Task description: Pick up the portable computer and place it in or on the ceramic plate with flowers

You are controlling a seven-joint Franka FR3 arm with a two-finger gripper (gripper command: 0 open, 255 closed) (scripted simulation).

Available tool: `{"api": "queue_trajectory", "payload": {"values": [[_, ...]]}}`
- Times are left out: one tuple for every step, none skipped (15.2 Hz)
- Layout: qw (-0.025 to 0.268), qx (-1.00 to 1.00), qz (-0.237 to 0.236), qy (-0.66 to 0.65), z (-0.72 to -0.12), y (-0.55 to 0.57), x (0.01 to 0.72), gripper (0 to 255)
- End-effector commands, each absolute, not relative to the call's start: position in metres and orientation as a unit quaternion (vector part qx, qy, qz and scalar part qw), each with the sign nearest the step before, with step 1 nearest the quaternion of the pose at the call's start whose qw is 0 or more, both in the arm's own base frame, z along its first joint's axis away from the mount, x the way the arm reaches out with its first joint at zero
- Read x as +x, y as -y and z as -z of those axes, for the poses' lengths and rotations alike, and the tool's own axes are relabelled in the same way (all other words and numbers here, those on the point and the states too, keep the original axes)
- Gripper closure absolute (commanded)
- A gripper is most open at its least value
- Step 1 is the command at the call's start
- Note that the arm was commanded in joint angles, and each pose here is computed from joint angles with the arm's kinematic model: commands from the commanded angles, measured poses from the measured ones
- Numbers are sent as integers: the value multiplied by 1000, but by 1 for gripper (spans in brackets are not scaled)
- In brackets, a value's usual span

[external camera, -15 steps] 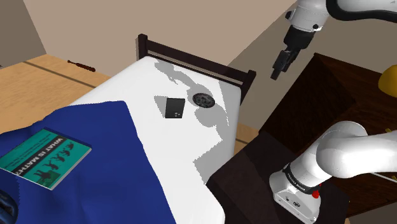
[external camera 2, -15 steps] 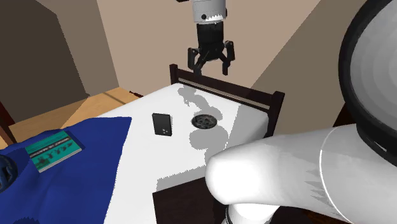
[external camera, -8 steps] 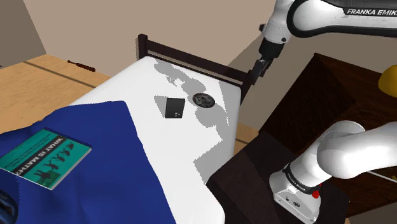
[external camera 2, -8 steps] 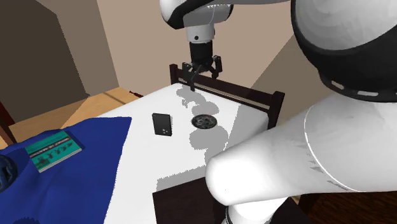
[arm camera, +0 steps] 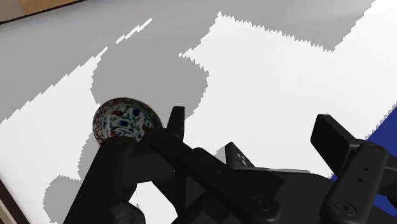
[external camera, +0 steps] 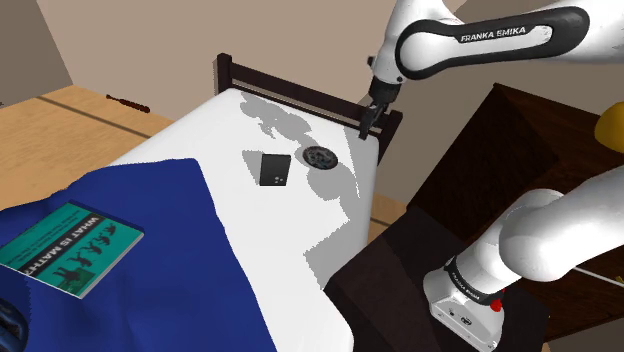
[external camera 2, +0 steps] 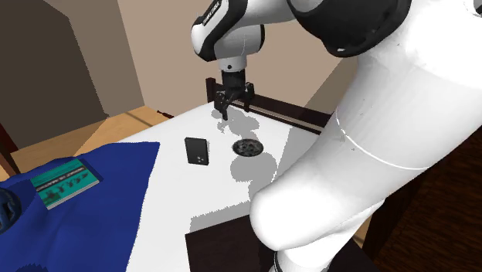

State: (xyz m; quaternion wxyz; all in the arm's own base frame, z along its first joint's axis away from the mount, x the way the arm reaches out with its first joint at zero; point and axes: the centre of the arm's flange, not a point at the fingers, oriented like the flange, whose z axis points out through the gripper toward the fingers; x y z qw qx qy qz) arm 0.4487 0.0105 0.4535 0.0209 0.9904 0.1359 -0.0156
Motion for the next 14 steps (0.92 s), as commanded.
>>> {"api": "queue_trajectory", "payload": {"values": [[18,988,14,-150,-435,-15,467,0],[17,987,14,-156,-426,-17,476,0],[15,986,13,-163,-418,-20,486,0],[14,985,13,-170,-409,-22,495,0],[12,984,12,-176,-401,-25,504,0],[11,983,12,-183,-392,-28,514,0],[9,982,11,-190,-383,-30,523,0],[8,980,11,-196,-375,-33,532,0],[7,979,10,-203,-366,-37,542,0],[5,978,10,-209,-358,-40,551,0],[4,976,9,-216,-349,-44,560,0],[2,975,9,-222,-341,-47,569,0],[1,973,8,-229,-332,-51,578,0],[-1,972,8,-236,-324,-55,587,0]]}}
